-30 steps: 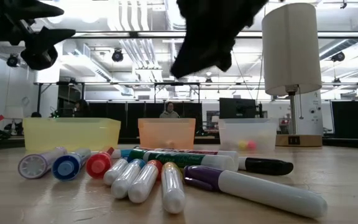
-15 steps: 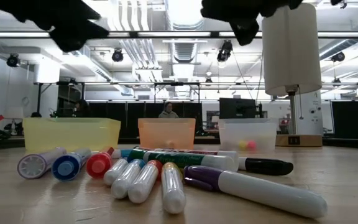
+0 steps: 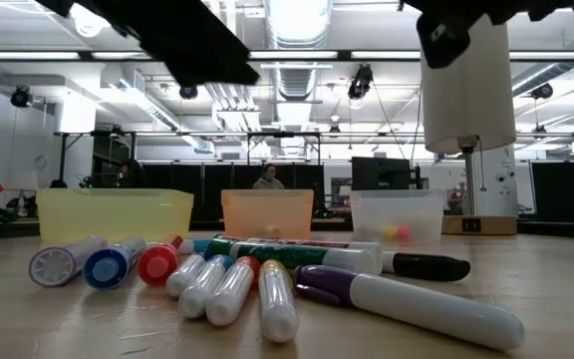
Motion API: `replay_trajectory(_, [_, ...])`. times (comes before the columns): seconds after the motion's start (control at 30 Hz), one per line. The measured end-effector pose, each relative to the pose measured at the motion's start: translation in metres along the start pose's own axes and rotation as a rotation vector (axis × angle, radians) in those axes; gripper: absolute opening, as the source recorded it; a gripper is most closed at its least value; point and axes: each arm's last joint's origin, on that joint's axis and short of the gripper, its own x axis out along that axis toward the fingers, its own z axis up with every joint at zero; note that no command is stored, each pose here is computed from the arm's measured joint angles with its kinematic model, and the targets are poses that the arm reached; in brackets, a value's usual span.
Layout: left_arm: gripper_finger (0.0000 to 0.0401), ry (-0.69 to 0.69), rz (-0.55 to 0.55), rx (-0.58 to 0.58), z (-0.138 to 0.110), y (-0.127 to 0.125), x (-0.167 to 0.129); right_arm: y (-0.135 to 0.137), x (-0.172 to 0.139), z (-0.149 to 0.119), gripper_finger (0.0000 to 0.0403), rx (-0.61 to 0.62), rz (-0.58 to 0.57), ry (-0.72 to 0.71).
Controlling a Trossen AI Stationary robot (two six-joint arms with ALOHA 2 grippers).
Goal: Pick & Place Markers
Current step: Put the dark red marker into the orange bin
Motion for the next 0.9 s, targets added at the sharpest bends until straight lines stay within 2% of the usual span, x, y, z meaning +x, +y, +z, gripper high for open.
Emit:
replay_trajectory(0.2, [0.0179,0.098,-0.036,0.041,0.0,0.003,0.04,0.0,-0.007,-0.002,0.0059,-0.035,0.064,-0.083])
replay_trajectory(0.47, [0.0179,0.279,-0.114,0.116,-0.009,-0.005,0.084,0.0,-0.009,-0.003,0.0059,-0.033,0.066,-0.084])
replay_trajectory(0.67, [0.0179,0.35,-0.181,0.122,-0.011,-0.012,0.107,0.0,-0.009,-0.002,0.0059,-0.031,0.07,-0.091])
replay_trajectory(0.9, [0.0179,0.435,-0.183,0.158,-0.02,-0.015,0.123,0.0,-0.009,-0.003,0.0059,-0.031,0.072,-0.09])
